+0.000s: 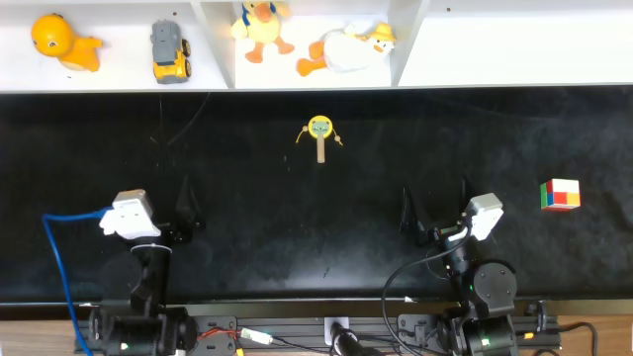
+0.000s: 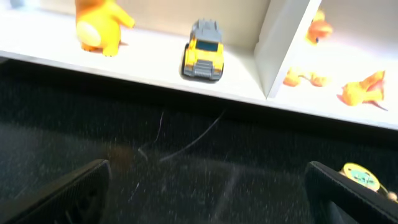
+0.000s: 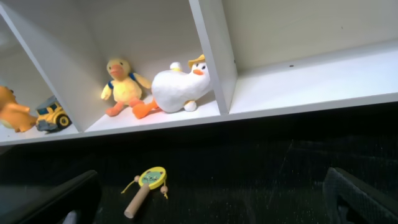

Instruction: Store Toys

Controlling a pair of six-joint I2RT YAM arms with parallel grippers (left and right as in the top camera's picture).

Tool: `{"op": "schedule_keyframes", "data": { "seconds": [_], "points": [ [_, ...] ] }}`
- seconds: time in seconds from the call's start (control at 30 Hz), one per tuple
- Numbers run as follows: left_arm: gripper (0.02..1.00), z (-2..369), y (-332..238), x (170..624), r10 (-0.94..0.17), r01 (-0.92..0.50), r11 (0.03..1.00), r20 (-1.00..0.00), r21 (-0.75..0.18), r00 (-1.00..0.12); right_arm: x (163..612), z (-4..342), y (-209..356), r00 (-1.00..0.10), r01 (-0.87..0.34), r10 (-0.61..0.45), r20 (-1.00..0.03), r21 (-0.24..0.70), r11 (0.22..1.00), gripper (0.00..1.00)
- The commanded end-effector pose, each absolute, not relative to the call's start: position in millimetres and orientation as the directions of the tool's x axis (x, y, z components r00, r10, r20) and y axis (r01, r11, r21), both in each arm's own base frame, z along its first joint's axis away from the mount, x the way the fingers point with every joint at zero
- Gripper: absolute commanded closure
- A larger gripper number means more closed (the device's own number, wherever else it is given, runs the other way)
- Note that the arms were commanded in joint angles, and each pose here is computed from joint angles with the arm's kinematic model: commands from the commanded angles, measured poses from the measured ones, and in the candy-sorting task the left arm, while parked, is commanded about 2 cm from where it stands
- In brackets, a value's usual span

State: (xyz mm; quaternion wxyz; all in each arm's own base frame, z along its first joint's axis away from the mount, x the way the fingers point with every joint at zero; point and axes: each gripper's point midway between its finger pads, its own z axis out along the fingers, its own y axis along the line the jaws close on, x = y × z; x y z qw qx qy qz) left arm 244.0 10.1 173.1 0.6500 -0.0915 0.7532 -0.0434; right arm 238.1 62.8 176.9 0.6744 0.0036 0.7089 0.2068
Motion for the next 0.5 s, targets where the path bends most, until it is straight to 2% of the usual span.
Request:
{"op": "schedule_keyframes", "data": {
  "seconds": [0.03, 0.3, 0.5],
  "points": [
    [0.02, 171.8, 7.2, 244.4, -0.217, -0.062, 0.975, -0.971, -0.212, -0.097, 238.3, 173.7, 63.1, -0.09, -0.273, 0.284, -0.955, 0.298, 0.915, 0.007],
    [0.02, 167.7, 7.2, 245.6, -0.217, -0.048, 0.975, -0.976, -0.215, -0.032, 238.3, 173.7, 63.1, -0.09, -0.273, 0.284, -0.955, 0.298, 0.915, 0.005],
    [0.02, 156.3, 6.4, 245.7, -0.234, -0.052, 0.972, -0.97, -0.23, -0.068, 238.3, 173.7, 63.1, -0.09, -0.273, 0.284, -0.955, 0.298, 0.915, 0.007]
  ]
}}
